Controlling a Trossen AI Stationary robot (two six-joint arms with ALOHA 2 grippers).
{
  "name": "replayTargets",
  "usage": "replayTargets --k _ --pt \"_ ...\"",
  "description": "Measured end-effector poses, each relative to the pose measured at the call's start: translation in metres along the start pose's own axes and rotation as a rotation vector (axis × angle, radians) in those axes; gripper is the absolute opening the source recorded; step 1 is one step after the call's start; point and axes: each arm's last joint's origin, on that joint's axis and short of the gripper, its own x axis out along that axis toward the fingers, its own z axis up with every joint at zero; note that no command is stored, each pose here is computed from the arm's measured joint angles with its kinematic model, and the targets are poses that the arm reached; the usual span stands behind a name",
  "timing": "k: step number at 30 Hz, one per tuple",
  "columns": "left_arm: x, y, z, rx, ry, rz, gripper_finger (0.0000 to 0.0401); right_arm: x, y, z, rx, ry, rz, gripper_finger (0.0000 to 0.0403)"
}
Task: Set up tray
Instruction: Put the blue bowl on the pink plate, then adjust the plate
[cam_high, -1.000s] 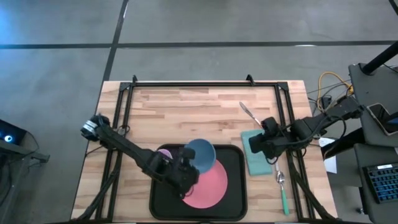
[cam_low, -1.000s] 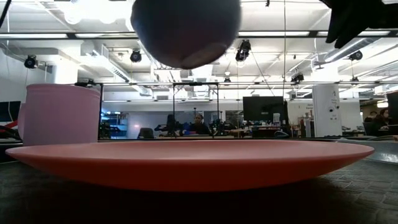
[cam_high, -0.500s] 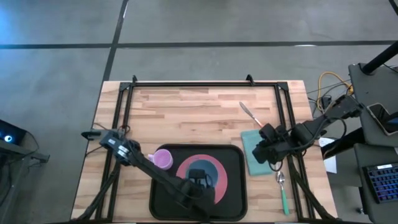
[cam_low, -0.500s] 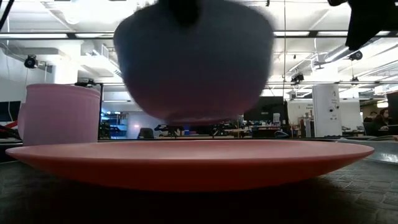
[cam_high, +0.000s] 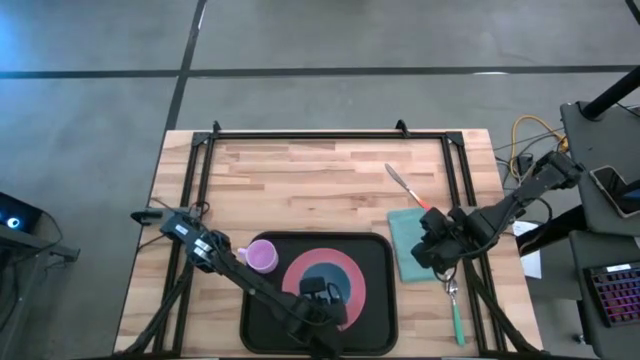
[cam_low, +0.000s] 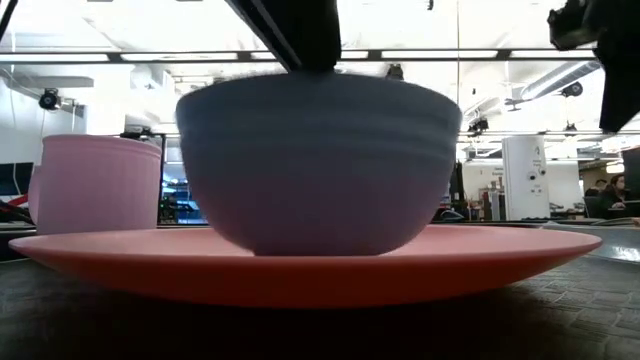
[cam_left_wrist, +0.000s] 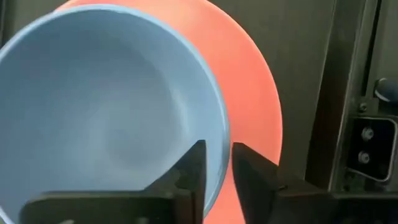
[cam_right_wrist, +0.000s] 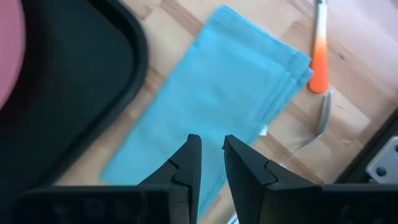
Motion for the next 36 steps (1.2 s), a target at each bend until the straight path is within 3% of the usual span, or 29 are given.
replayTargets --k 5,11,19,25,31,36 --pt "-0.006 0.001 0.003 -0.05 -0.011 -0.009 0.0112 0.006 -0.009 -0.002 -0.002 -0.038 -0.02 0.0079" --pt "-0.026 0.001 0.012 -0.068 -0.061 -0.046 0.0165 0.011 -0.02 0.004 0.038 -0.051 -0.036 0.0132" --pt "-0.057 0.009 0.013 -0.08 -0.092 -0.09 0.0196 0.033 -0.025 0.035 0.074 0.0 -0.184 0.0187" --pt "-0.098 0.024 0.015 -0.192 -0.178 -0.114 0.0196 0.056 -0.037 0.066 -0.027 0.097 -0.281 0.0183" --pt "-0.123 0.033 0.014 -0.282 -0.244 -0.106 0.0196 0.064 -0.041 0.08 0.0 0.158 -0.174 0.0166" --pt "-0.133 0.033 0.008 -0.3 -0.24 -0.114 0.0196 0.059 -0.032 0.067 0.057 0.193 -0.106 0.0155"
